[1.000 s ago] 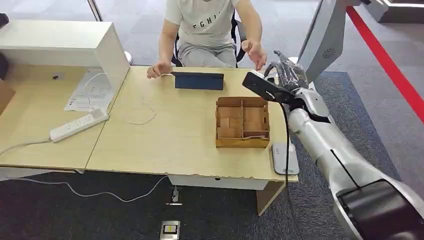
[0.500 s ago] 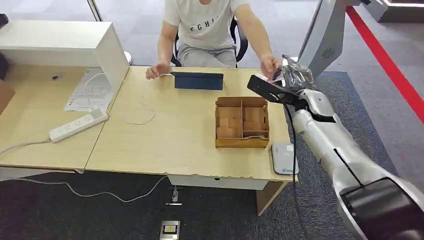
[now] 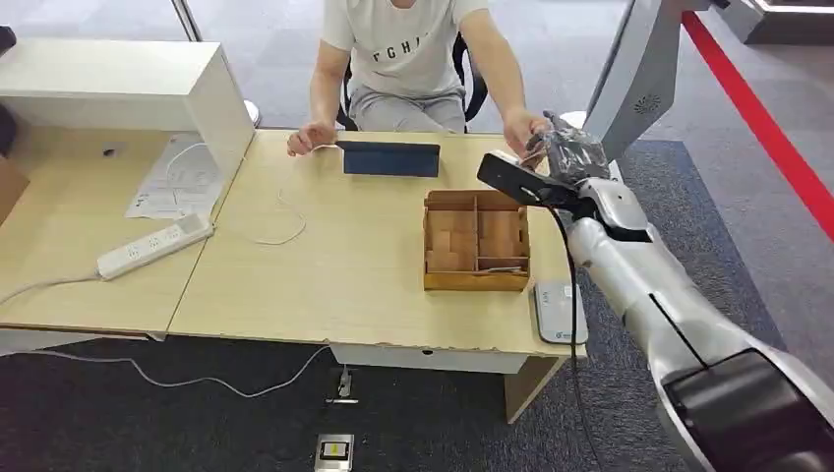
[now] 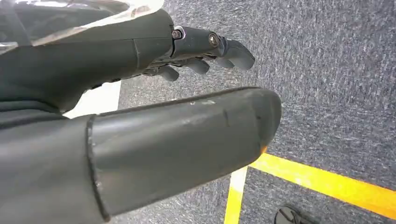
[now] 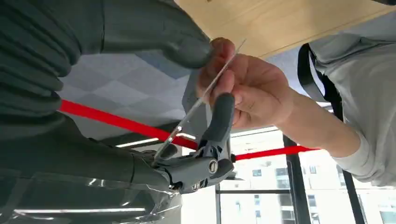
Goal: Pass the card to the sensor for recognition and then transmit it.
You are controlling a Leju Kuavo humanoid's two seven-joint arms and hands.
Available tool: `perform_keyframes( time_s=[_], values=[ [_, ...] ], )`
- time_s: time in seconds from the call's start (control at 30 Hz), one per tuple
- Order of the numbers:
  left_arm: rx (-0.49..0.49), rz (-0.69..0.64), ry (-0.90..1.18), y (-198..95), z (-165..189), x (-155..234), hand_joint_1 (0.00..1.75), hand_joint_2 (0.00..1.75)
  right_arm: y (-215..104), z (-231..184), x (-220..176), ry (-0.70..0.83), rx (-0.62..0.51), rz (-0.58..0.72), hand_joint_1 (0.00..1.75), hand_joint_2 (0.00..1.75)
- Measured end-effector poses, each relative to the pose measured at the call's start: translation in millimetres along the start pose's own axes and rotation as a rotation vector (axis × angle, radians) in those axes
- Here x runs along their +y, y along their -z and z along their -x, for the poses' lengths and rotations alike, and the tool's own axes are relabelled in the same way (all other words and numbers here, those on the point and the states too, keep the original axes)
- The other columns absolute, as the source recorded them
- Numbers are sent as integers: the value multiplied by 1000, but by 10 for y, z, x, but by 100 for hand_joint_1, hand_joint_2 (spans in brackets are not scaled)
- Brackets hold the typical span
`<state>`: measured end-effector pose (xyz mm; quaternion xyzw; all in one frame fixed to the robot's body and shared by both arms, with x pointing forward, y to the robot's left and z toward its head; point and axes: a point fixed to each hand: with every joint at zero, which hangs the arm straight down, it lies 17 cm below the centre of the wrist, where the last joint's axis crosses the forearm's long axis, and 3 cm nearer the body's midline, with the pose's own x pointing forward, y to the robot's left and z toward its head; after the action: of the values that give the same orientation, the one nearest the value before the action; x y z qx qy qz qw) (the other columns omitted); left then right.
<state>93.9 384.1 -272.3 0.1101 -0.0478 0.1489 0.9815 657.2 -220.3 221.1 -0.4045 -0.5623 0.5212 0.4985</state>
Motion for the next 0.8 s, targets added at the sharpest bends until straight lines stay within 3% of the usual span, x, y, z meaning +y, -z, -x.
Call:
perform_keyframes(
  time_s=[0.4, 0.8],
  values=[
    [8, 13, 1, -4, 16, -25, 0, 0, 7, -16, -150, -30, -59, 69, 0, 0],
    [-8, 17, -3, -2, -16, -1, 0, 0, -134, 511, -393, 255, -94, 172, 0, 0]
  ],
)
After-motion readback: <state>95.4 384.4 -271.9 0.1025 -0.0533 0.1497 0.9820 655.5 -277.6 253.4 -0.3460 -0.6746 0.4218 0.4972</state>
